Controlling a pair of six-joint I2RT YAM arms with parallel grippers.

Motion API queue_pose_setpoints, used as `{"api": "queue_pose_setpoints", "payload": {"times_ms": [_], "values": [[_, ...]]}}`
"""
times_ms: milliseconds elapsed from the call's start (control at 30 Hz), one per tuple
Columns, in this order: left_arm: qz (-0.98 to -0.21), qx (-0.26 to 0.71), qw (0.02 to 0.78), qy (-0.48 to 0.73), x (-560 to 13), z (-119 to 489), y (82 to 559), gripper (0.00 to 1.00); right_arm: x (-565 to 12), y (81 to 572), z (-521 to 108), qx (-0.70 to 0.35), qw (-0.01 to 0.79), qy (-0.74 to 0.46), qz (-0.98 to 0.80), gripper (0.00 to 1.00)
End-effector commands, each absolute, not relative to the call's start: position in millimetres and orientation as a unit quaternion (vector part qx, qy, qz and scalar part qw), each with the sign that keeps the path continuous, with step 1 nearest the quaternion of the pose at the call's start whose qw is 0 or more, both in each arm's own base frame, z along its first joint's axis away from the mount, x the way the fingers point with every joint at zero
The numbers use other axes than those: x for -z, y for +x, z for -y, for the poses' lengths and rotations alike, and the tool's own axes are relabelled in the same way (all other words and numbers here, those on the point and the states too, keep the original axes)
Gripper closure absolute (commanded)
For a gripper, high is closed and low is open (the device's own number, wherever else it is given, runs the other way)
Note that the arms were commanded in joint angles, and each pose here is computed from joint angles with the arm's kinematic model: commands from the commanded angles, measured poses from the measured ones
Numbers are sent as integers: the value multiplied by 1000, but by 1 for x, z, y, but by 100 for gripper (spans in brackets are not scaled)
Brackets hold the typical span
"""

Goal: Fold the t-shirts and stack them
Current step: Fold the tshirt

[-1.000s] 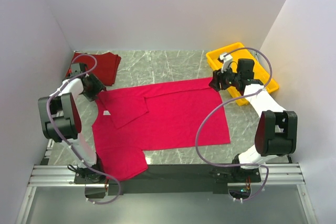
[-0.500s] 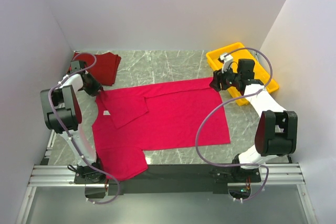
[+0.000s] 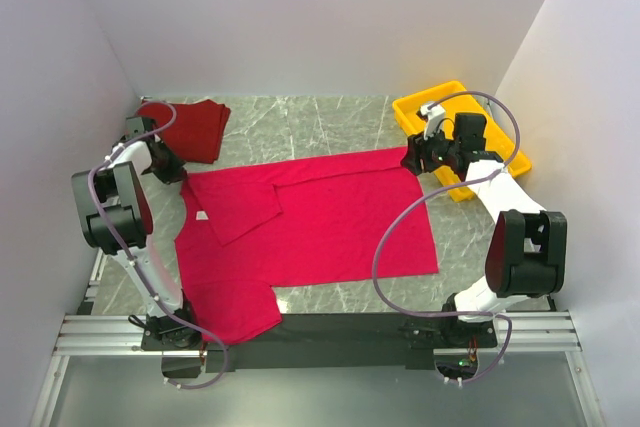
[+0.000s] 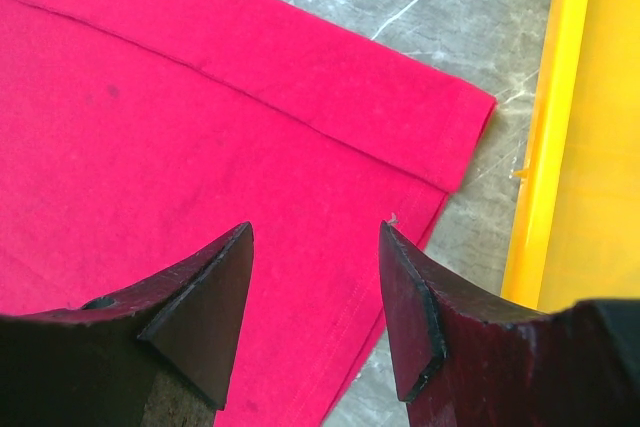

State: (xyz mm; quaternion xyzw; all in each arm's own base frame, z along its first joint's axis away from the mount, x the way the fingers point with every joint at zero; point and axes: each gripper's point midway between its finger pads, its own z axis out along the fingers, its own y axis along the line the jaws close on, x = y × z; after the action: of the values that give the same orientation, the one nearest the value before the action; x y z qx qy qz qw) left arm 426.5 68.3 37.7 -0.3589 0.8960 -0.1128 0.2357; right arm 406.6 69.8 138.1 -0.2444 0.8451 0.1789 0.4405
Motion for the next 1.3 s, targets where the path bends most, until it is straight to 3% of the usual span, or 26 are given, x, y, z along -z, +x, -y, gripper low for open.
{"api": "queue_pose_setpoints", "payload": {"times_ms": [0, 167, 400, 567, 667, 700, 733, 767, 833, 967, 1067, 1267], "values": [[-896, 108, 253, -348, -50, -81, 437, 99, -153, 416, -66, -169, 457, -250, -837, 40], [-901, 111, 248, -338, -47, -84, 444, 99, -155, 416, -66, -168, 456, -251, -837, 40], [-903, 108, 248, -334, -43, -89, 456, 77, -156, 413, -63, -159, 456, -261, -836, 40], [-893, 60, 291, -338, -72, -112, 457, 42, -152, 393, -68, -160, 436, -344, -816, 40], [-862, 30, 375, -340, -147, -125, 446, 27, -145, 359, -74, -166, 402, -465, -771, 40], [-853, 32, 394, -340, -162, -125, 442, 23, -145, 348, -75, -166, 394, -495, -756, 40], [-849, 41, 397, -346, -165, -120, 432, 12, -134, 328, -75, -178, 365, -514, -755, 39], [-836, 52, 422, -347, -189, -114, 423, 9, -131, 324, -73, -167, 363, -554, -731, 40], [-827, 100, 408, -374, -187, -101, 403, 2, -120, 301, -72, -175, 335, -578, -723, 40], [-795, 182, 396, -421, -179, -83, 360, 2, -111, 284, -72, -179, 321, -611, -701, 40], [-785, 173, 397, -443, -171, -81, 329, 3, -109, 271, -74, -194, 308, -618, -697, 39], [-802, 166, 294, -493, -133, -63, 288, 6, -85, 228, -81, -200, 255, -672, -665, 39]]}}
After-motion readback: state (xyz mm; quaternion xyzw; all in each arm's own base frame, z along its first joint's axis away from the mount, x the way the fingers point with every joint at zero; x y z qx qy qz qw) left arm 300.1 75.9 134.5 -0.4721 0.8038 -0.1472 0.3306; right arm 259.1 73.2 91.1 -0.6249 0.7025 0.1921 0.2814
